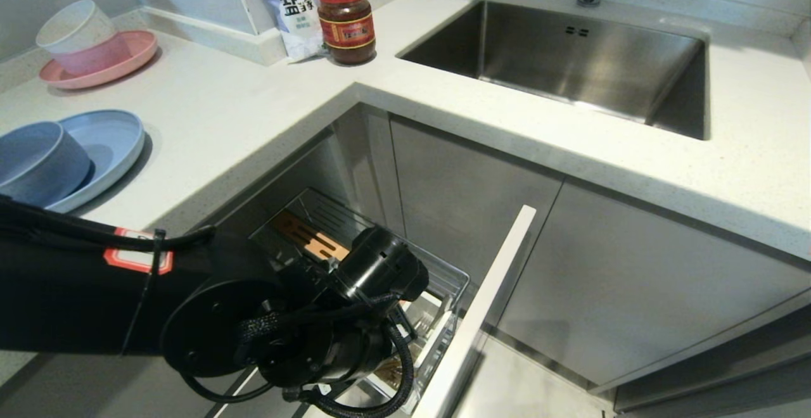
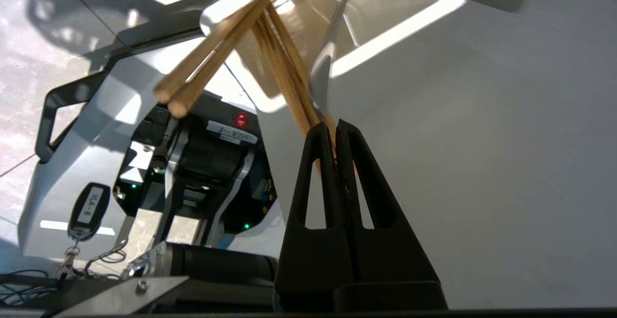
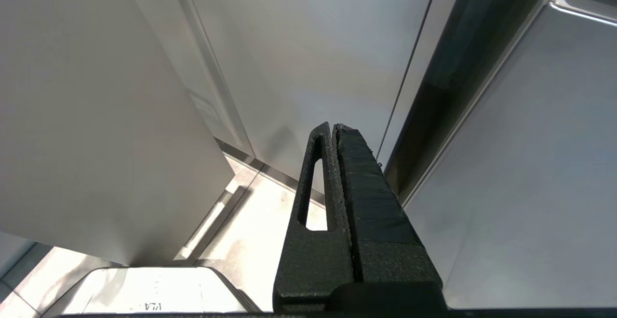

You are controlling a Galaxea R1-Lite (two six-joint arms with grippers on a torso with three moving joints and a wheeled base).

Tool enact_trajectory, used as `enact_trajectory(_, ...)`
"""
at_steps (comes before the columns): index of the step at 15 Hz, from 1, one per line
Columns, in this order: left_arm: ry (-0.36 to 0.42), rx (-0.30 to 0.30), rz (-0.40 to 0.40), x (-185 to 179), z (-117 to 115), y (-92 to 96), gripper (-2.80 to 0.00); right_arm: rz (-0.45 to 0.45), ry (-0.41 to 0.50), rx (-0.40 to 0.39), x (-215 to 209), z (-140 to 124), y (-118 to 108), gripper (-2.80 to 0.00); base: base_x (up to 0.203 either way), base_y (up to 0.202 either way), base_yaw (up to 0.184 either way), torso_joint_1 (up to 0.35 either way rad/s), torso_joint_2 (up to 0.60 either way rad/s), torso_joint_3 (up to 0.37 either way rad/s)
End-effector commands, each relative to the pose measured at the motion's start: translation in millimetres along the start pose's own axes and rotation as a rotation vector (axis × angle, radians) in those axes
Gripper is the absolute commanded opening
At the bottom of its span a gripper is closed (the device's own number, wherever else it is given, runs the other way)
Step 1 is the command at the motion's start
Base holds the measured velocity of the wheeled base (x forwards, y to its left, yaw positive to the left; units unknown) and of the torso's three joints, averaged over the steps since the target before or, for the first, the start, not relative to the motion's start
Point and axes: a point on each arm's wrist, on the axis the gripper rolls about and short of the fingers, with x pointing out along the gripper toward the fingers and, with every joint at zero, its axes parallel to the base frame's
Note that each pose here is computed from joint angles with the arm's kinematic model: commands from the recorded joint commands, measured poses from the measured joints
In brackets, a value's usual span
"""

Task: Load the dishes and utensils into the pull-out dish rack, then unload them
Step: Take the fork out of the cupboard

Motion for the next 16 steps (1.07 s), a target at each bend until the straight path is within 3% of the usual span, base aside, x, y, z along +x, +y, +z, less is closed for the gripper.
enact_trajectory(1,0.003,-0.004,0.031,12.5,-3.3,0.6,-2.8,0.001,-0.003,0.0,-0.2,-0.5,0.0,-2.8,0.0,0.0,0.0,0.0,0.0,0.0)
enact_trajectory(8,-0.02,-0.001,0.041,13.9,-3.6,0.3,-2.8,0.001,-0.003,0.0,-0.2,-0.5,0.0,-2.8,0.0,0.0,0.0,0.0,0.0,0.0)
enact_trajectory(9,-0.027,0.001,0.041,13.5,-3.7,-0.2,0.0,0.001,-0.003,0.0,-0.2,-0.5,0.0,-2.8,0.0,0.0,0.0,0.0,0.0,0.0)
enact_trajectory(16,-0.033,-0.003,0.042,17.7,-3.6,-2.9,0.0,0.0,-0.003,0.0,-0.2,-0.5,0.0,-2.8,0.0,0.0,0.0,0.0,0.0,0.0)
